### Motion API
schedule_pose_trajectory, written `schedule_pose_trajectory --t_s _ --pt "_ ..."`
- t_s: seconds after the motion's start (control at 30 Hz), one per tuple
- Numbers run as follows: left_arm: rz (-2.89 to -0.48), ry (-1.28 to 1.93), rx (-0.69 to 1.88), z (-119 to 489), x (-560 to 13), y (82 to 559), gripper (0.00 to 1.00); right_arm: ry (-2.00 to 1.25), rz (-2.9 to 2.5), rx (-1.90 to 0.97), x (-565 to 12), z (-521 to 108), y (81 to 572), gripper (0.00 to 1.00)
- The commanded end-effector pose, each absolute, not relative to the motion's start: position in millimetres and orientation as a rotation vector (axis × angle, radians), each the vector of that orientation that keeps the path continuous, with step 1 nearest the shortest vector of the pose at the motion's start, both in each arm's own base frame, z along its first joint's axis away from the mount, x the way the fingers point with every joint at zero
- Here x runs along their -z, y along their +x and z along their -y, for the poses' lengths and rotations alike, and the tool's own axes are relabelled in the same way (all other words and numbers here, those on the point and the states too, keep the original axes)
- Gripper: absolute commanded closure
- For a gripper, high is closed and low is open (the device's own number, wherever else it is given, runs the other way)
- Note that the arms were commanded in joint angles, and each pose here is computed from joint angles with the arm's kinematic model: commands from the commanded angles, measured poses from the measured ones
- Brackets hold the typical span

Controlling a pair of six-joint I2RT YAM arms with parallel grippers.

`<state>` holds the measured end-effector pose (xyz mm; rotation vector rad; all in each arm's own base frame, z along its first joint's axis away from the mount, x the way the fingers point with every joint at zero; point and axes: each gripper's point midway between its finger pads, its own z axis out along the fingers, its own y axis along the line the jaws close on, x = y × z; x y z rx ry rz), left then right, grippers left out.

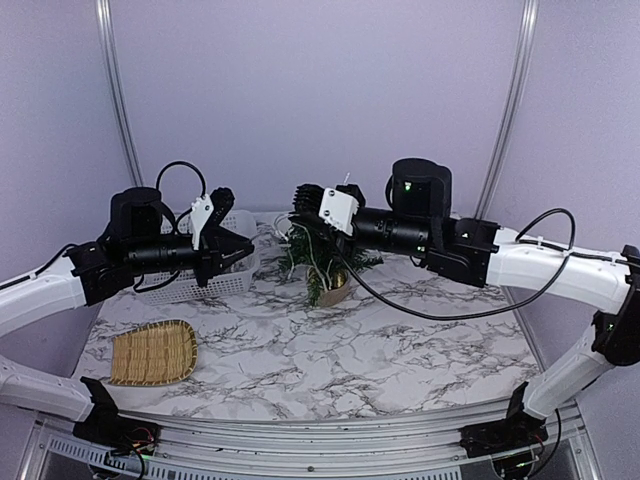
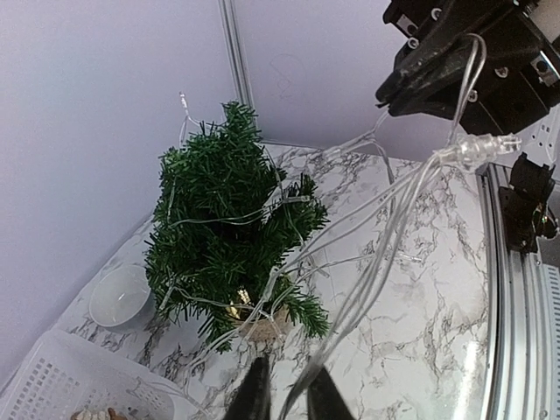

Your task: Decorate the small christmas tree

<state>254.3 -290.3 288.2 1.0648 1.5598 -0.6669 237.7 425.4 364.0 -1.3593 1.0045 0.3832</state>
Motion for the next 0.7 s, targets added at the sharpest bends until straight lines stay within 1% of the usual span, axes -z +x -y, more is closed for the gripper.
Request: schedule_pose_trajectory --t_s 0.0,0.27,0.3,0.37,0.4,0.43,0.57,0.67 --pt "-1.469 1.007 0.616 285.6 -322.4 260.9 1.00 -1.240 -0.974 -0.399 -402.9 -406.3 237.4 1.00" --pt "-1.340 0.974 0.609 273.9 -370.7 244.8 1.00 -1.149 -1.000 -0.426 -421.9 -380.3 243.9 1.00" --pt "-1.331 0.971 0.601 273.4 -375.2 245.4 0.98 -1.142 -0.998 -0.429 -424.8 -376.9 243.2 1.00" --pt "-1.338 0.965 0.587 274.0 -373.5 249.4 0.67 -1.127 -0.992 -0.439 -430.6 -373.7 241.4 1.00" --pt "-1.344 0.973 0.580 274.8 -368.6 251.2 0.54 -1.120 -0.988 -0.443 -433.6 -372.2 240.7 1.00" --pt "-1.352 0.981 0.573 275.4 -362.8 252.5 0.46 -1.113 -0.984 -0.447 -436.9 -371.2 239.8 1.00" --pt "-1.376 0.935 0.518 267.1 -334.9 263.0 0.33 -1.083 -0.958 -0.457 -452.9 -365.6 235.4 1.00" --pt "-1.429 0.905 0.483 261.3 -309.8 276.8 0.32 -1.062 -0.939 -0.468 -464.9 -360.2 231.2 1.00"
